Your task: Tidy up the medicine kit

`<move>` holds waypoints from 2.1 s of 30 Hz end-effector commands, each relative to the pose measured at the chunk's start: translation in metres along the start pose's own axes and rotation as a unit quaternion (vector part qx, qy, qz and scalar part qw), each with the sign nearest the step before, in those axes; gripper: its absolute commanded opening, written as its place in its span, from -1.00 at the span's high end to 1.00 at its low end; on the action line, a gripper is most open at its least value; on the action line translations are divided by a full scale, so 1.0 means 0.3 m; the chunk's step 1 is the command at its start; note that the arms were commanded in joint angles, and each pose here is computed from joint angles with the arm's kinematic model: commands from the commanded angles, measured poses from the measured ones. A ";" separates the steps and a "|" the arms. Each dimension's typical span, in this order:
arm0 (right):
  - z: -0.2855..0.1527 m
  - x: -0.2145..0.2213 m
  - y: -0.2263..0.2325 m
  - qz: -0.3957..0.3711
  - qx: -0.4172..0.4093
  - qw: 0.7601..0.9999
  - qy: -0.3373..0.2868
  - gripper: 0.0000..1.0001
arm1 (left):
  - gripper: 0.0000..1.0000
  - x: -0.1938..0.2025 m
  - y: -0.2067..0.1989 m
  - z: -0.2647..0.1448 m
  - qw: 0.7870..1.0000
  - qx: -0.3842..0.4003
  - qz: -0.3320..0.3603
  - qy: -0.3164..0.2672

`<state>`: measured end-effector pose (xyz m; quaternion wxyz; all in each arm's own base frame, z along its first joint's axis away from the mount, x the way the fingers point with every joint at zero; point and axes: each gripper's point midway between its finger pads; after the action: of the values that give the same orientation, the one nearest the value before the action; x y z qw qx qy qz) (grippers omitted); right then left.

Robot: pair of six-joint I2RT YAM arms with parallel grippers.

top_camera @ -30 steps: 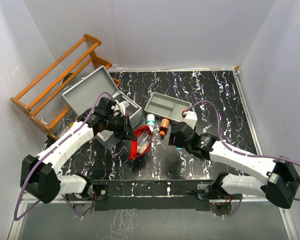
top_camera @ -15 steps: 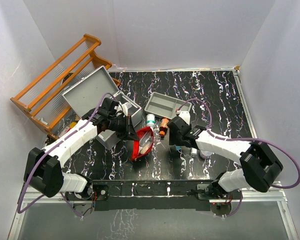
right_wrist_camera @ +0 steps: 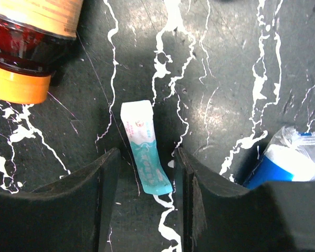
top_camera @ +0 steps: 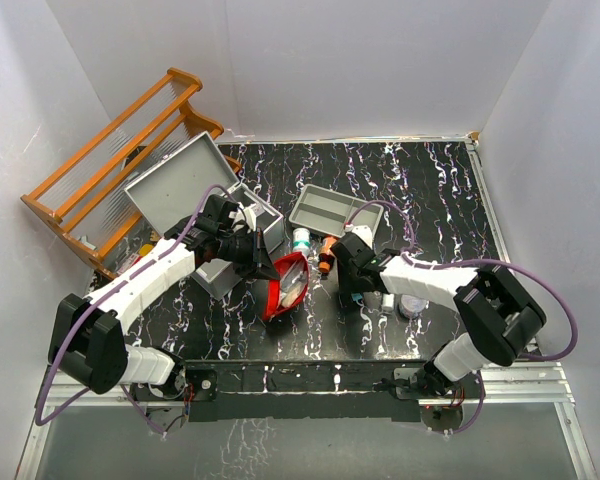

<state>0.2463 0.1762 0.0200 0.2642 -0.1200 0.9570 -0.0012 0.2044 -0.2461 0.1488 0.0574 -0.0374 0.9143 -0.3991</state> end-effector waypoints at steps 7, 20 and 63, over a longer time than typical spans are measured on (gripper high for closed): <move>0.041 0.008 -0.037 0.010 0.040 0.999 0.005 0.68 | 1.00 0.010 -0.047 -0.025 1.000 0.028 0.010 -0.001; -0.247 -0.212 -0.017 0.169 -0.044 0.973 -0.152 0.71 | 1.00 0.066 -0.134 0.000 0.996 0.083 -0.015 0.015; -0.406 -0.189 0.162 0.318 -0.223 0.918 -0.085 0.50 | 1.00 0.049 -0.233 0.289 0.989 0.108 -0.066 0.071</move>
<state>0.2182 0.2188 0.1440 0.2979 0.1200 0.9082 0.2684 0.2016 -0.3532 0.1217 -0.0417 -0.0846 0.8706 -0.4829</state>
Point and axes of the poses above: each gripper's point midway between its finger pads, its own z axis out along the fingers, its own y axis along the line the jaws close on, x = y × z, and after that the axes turned 10 degrees about -z, right-handed
